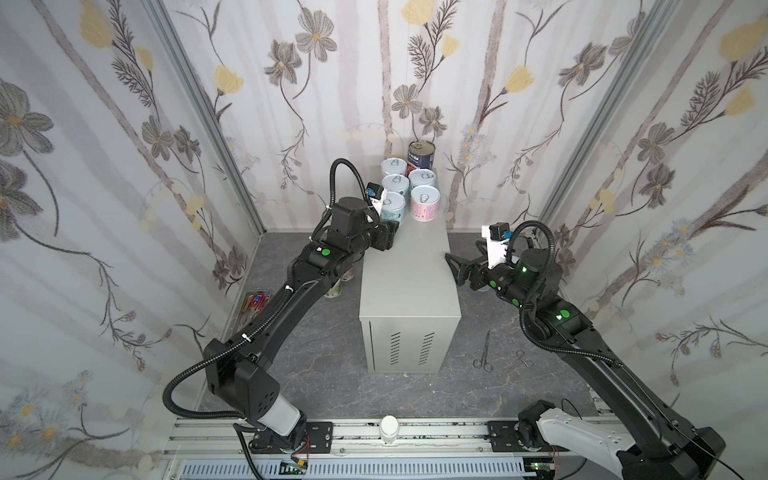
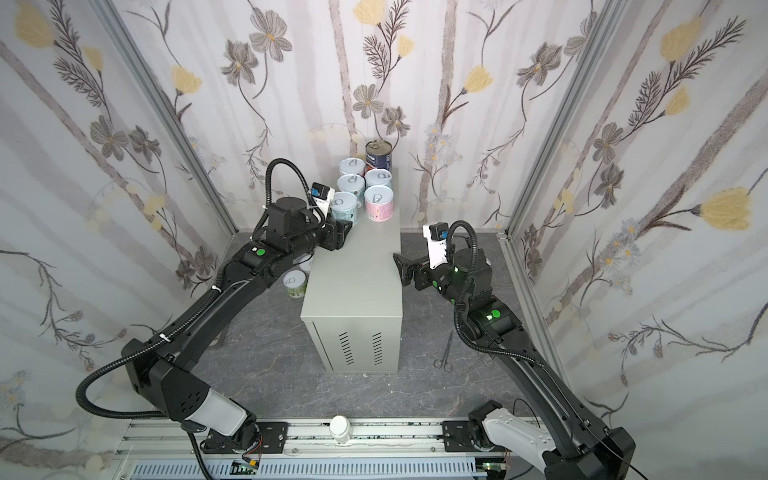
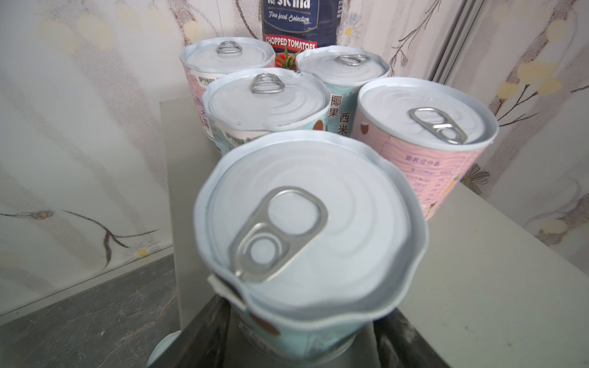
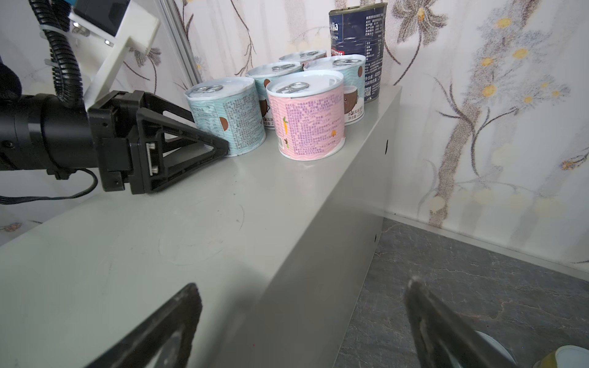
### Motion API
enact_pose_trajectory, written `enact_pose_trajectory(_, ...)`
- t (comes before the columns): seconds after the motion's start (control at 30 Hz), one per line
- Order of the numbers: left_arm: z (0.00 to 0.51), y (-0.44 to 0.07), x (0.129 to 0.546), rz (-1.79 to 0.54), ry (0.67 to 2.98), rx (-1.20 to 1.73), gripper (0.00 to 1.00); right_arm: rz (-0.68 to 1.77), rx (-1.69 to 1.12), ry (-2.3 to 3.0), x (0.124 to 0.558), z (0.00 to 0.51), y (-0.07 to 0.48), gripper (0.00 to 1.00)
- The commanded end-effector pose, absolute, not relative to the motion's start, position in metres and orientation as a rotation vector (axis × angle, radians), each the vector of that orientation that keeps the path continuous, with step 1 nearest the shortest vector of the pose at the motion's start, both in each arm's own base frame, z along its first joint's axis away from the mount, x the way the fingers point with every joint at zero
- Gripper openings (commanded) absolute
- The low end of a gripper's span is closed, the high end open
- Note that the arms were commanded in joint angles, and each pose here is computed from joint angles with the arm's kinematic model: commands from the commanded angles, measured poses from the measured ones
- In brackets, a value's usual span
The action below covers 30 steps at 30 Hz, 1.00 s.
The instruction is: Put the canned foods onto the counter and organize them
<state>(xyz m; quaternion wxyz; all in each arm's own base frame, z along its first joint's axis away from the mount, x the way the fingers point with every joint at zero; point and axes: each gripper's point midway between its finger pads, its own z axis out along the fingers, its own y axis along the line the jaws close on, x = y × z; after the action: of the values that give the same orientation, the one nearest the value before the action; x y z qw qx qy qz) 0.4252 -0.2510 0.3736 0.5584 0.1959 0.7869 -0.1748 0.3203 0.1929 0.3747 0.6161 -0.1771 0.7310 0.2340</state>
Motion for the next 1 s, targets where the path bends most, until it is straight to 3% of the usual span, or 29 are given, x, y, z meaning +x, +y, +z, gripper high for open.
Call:
enact_pose_trajectory(0.0, 0.381, -0.256, 0.427, -0.423, 1.824, 0.491, 0.69, 0.526, -0.409, 1.626, 0.322, 0.389, 0.193, 1.0)
enact_pose_trajectory(0.97, 0.375, -0.263, 0.433, -0.442, 1.845, 0.498, 0.71, 0.504, -0.413, 1.655, 0.334, 0.378, 0.196, 1.0)
